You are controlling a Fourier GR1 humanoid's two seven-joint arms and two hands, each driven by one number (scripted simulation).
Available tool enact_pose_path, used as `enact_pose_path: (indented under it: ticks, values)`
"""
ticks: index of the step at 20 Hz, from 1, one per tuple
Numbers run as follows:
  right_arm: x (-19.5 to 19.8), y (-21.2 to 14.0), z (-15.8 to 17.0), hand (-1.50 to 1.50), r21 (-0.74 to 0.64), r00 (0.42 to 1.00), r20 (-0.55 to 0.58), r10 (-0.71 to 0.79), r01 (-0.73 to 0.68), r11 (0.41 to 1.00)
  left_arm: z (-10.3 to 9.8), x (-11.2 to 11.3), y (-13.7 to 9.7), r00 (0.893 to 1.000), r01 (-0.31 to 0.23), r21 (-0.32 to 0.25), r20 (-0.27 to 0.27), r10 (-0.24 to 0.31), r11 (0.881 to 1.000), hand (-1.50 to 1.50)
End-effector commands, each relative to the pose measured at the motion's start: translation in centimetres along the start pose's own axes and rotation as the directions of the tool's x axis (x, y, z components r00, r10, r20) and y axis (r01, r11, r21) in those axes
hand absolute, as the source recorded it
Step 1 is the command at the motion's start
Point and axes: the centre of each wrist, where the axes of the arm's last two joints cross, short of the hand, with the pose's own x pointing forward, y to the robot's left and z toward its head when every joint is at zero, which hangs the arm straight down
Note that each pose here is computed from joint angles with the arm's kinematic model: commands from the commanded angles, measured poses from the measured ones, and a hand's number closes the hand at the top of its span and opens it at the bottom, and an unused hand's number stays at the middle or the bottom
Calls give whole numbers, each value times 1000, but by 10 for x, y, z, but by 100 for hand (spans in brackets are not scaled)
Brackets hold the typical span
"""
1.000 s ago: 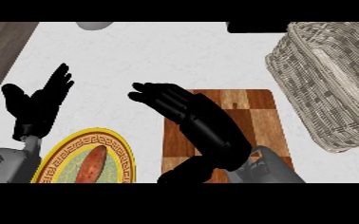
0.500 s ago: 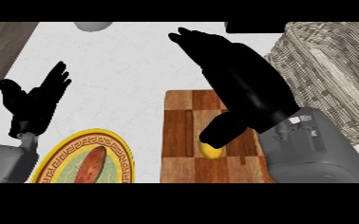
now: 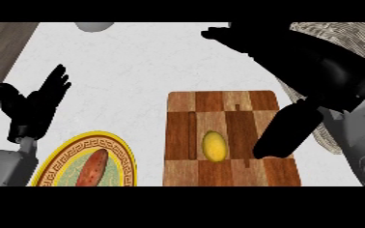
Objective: Pick the lemon from the cutting board and place it in the basket
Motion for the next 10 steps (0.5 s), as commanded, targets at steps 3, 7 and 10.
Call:
enact_pose_path:
  ticks: [3,7,10]
  values:
    - [-24,-4,46,-150,78,997,-52,-56,60,995,6,17,2,1000,-2,-15,-9,2,1000,0]
    - [-46,4,69,-150,-21,995,-22,-102,102,995,-2,8,7,1000,13,-14,14,-13,1000,0]
    - [-53,16,73,-150,-37,990,17,-142,143,989,4,13,-14,1000,-9,-16,14,9,1000,0]
